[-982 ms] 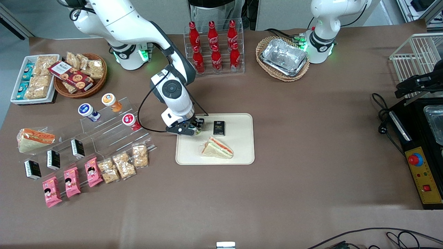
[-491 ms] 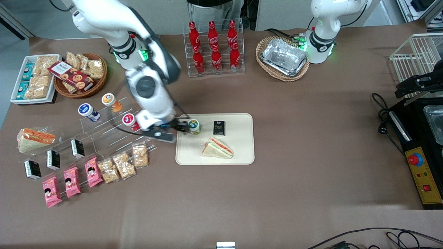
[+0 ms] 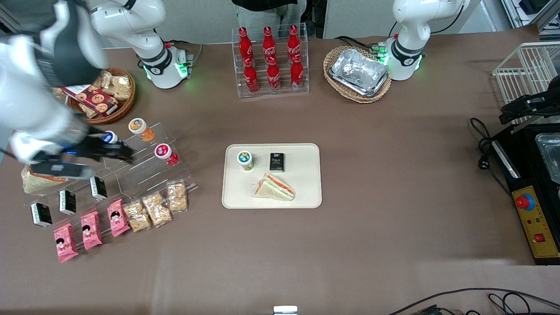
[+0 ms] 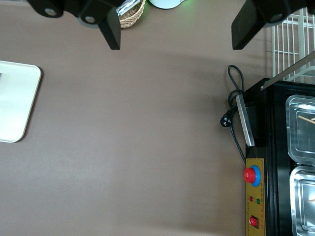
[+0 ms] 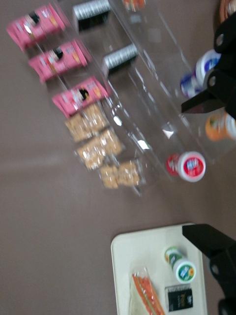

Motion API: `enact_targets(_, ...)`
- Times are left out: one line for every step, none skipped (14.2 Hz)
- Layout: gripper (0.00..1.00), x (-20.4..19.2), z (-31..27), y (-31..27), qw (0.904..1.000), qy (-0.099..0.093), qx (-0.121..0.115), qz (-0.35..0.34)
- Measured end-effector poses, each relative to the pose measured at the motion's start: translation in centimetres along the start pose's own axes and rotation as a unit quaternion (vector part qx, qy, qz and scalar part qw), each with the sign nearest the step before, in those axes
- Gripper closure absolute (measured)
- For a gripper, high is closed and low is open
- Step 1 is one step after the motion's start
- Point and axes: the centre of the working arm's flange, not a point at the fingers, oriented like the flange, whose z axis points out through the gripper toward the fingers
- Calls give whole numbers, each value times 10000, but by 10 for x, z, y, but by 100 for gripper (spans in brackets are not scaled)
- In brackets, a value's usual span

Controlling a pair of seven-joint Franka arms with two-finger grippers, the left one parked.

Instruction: Place green gum on tray

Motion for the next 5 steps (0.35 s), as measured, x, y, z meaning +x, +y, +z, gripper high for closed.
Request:
enact_targets(0, 6, -13, 27, 9999, 48, 5, -99)
enact_targets(0, 11, -20, 52, 9998, 91, 3, -182)
enact_targets(0, 14, -23, 72, 9997, 116, -5, -203)
enact_targets(0, 18, -22, 89, 9998, 115, -19, -173)
enact_targets(0, 21, -19, 99, 9998, 98, -35, -185)
